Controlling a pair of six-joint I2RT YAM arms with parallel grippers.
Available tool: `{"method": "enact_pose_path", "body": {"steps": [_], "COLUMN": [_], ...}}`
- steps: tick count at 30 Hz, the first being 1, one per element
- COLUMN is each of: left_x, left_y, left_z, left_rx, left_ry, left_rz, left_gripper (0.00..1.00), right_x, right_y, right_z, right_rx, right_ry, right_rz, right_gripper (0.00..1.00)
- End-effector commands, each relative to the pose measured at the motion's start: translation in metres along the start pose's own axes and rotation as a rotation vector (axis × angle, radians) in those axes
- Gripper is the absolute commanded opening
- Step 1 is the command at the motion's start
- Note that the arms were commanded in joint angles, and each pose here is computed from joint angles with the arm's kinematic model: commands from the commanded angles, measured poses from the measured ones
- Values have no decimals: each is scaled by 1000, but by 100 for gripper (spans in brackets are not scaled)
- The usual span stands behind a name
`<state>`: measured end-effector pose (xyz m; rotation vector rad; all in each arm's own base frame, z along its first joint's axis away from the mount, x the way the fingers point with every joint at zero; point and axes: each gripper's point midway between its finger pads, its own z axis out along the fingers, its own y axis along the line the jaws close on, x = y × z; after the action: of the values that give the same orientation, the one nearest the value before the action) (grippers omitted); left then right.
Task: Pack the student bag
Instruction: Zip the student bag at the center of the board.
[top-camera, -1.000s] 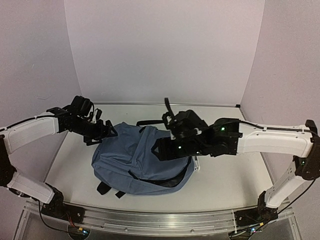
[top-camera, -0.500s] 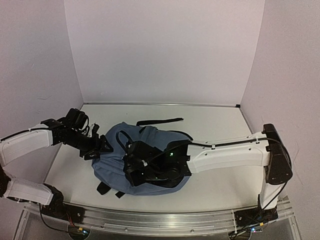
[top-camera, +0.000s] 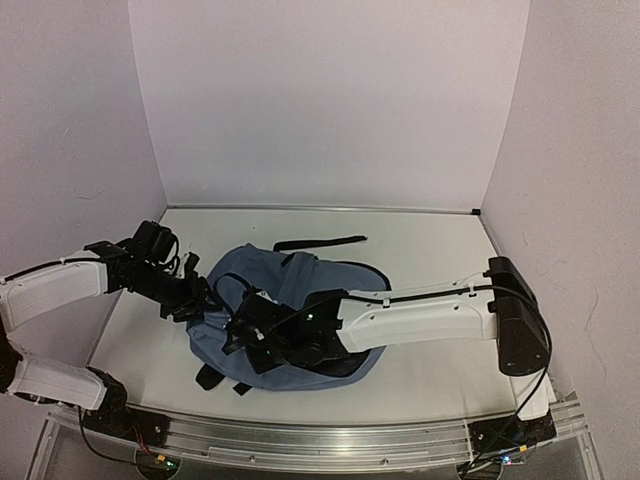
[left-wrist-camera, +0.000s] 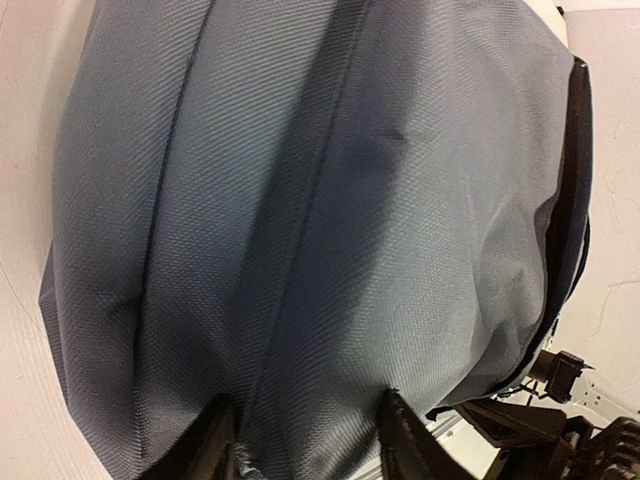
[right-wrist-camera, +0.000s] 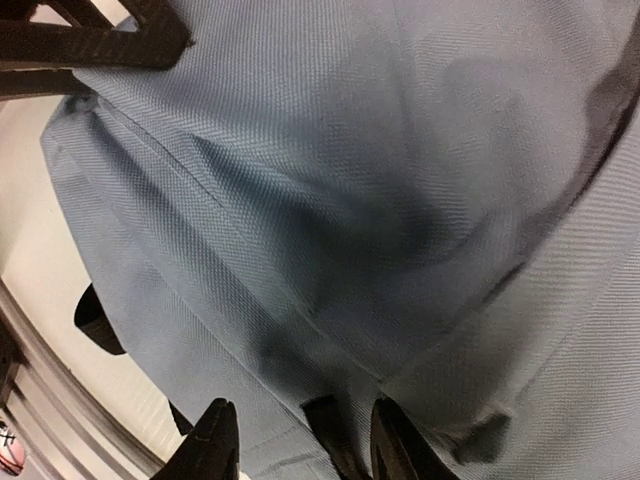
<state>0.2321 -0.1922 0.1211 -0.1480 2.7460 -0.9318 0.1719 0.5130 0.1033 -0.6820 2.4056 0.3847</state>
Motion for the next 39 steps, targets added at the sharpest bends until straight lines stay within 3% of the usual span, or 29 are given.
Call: {"method": "enact_pose_path", "body": {"steps": [1,4,10,14,26,39], "left_x": [-1,-1,-2,-6,-27,-88], "left_y": [-15,-15,-11,-8,8,-16], "left_z": [3,4,6,7,7,14], "left_rx": [76,79,68,52,-39,-56], "left_ry": [10,8,1,-25,-136,-229], "left_rz": [21,20,12,3,-24,74], "left_gripper": [39,29,11,1,0,0], "right_x": [-2,3,6,1,17,42], "right_y": [-4,-9,-33,-42,-79,-121], "right_z": [4,10,3,-11,-46,-62], "right_rx": [92,148,297,326,383,456], "right_ry": [-27,-23,-52,-83,-64,-29], "right_rz": [-40,-57,-58,-24,74,155], "right_gripper": [40,34,10,0,0,0]}}
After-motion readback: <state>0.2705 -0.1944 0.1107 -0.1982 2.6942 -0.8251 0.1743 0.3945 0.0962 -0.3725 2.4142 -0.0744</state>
